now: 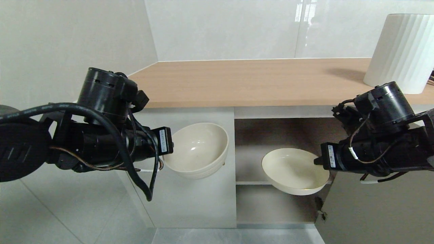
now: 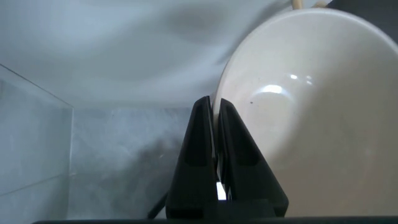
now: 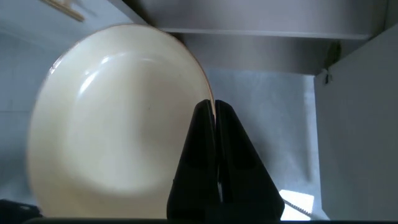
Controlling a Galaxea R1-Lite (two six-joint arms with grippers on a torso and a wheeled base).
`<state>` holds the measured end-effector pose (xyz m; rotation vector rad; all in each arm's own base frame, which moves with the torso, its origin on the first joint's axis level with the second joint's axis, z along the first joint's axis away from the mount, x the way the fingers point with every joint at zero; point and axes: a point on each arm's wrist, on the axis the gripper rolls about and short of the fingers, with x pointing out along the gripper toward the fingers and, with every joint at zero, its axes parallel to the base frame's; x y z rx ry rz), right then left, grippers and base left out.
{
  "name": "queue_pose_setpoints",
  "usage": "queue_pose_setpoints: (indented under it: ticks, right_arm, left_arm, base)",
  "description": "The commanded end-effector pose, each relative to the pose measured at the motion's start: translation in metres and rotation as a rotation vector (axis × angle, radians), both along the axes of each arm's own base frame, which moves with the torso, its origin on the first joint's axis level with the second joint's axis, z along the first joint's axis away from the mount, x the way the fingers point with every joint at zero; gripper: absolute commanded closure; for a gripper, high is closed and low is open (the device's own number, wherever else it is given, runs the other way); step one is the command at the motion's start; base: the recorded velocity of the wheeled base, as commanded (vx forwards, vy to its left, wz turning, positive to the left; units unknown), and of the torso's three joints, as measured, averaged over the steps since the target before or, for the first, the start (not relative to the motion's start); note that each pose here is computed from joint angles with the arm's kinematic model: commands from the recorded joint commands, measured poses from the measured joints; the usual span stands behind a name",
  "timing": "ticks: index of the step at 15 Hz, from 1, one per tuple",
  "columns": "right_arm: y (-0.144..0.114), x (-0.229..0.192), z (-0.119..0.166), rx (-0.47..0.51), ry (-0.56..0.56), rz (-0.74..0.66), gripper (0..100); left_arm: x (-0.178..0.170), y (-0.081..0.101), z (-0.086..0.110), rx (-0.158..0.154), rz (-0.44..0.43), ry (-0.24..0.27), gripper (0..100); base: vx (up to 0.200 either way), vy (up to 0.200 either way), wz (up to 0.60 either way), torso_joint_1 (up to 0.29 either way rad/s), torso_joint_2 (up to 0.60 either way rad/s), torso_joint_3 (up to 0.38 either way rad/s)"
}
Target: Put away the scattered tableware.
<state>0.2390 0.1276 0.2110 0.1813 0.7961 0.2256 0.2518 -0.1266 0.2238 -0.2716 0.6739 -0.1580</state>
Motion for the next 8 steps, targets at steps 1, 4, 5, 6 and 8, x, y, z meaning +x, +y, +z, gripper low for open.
queue_pose_setpoints:
  ticks: [1,4,5,6,8]
  right_arm:
    - [0.002,0.003,-0.004,-0.008,0.014,0.001,100]
    - [0.003,0.006,-0.011,-0.026,0.029,0.009,100]
    - [0.005,0.009,-0.014,-0.029,0.034,0.009,100]
    - [0.007,0.012,-0.019,-0.038,0.048,0.01,100]
    - [0.012,0.022,-0.033,-0.055,0.081,0.013,100]
  left_arm:
    - [0.0,0.002,0.001,-0.002,0.006,-0.005,100]
    - [0.0,0.002,0.002,-0.003,0.007,-0.006,100]
    - [0.0,0.002,0.002,-0.003,0.007,-0.006,100]
    - [0.0,0.002,0.002,-0.003,0.007,-0.006,100]
    - [0.001,0.002,0.001,-0.002,0.007,-0.005,100]
  base:
    - [0.0,0.0,0.0,-0.032,0.11,0.09]
    - [0.0,0.0,0.0,-0.004,0.03,0.014]
    - [0.0,0.0,0.0,0.0,0.0,0.0]
    - [0.0,0.0,0.0,0.0,0.0,0.0]
    - [0.0,0.0,0.0,0.0,0.0,0.0]
